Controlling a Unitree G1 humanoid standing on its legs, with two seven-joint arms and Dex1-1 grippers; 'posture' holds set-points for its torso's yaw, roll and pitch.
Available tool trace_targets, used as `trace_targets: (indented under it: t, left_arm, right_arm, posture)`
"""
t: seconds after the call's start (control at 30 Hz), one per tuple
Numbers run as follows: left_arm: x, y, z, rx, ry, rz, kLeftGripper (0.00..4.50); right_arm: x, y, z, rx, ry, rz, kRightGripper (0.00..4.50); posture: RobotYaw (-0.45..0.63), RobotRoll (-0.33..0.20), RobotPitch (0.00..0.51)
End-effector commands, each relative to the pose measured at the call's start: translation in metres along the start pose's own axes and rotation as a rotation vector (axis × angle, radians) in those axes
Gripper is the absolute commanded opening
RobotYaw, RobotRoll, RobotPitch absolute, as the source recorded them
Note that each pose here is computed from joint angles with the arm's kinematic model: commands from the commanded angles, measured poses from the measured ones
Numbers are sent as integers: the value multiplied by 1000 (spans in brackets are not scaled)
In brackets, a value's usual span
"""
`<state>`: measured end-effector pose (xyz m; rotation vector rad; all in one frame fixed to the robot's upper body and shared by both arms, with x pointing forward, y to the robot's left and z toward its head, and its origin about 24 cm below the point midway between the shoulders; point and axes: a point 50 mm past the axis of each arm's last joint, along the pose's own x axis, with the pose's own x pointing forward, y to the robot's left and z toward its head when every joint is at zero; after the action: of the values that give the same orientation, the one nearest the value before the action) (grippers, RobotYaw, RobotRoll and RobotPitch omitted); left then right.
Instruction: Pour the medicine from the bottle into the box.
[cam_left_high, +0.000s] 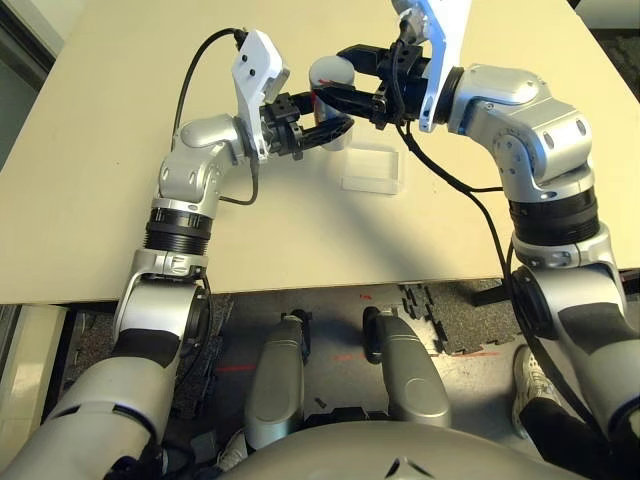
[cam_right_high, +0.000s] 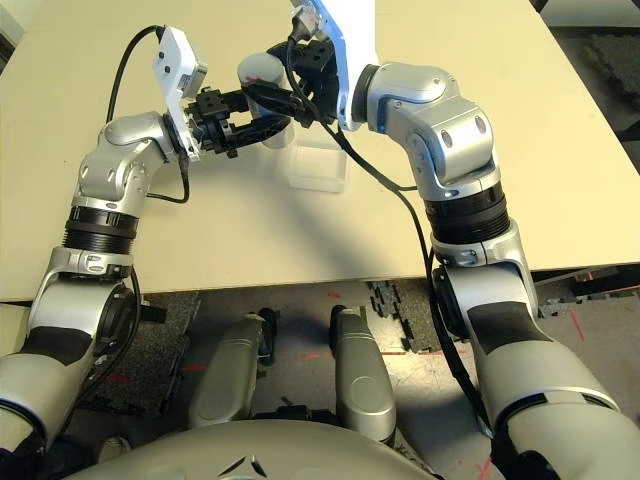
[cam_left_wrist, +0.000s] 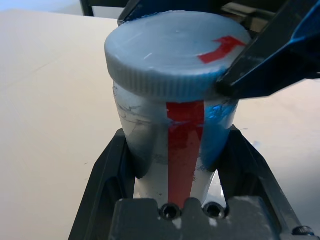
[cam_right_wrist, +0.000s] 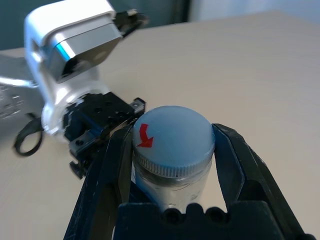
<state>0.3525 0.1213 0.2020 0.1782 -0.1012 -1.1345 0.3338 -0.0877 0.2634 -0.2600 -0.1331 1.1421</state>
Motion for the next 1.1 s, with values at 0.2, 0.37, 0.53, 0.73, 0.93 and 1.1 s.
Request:
trace_targets:
  t: [0.2, 0.37, 0.53, 0.73, 0.93, 1.1]
  left_arm:
    - [1, -28, 17, -51, -29, -176, 2459]
    - [-7, -38, 25, -90, -22, -257, 2459]
    - [-11, -45, 31, -93, -14, -307, 2459]
    - [-11, -43, 28, -63, 0, -295, 2459]
    - [-13, -33, 22, -34, 11, -257, 2459]
    - [-13, -28, 18, -26, 16, -254, 2459]
  right_arm:
    - [-12, -20, 5, -46, -58, 226, 2581]
    - [-14, -26, 1, -39, -39, 279, 2581]
    - [-14, -30, 0, -35, -34, 278, 2581]
    - [-18, -27, 3, -27, -36, 251, 2581]
    - [-25, -12, 35, -37, -50, 188, 4500]
    - [-25, 8, 45, 37, -82, 199, 4500]
  posture:
    - [44, 0, 224]
    - [65, 0, 227]
    - [70, 0, 227]
    - [59, 0, 222]
    - [44, 0, 217]
    - [32, 0, 215]
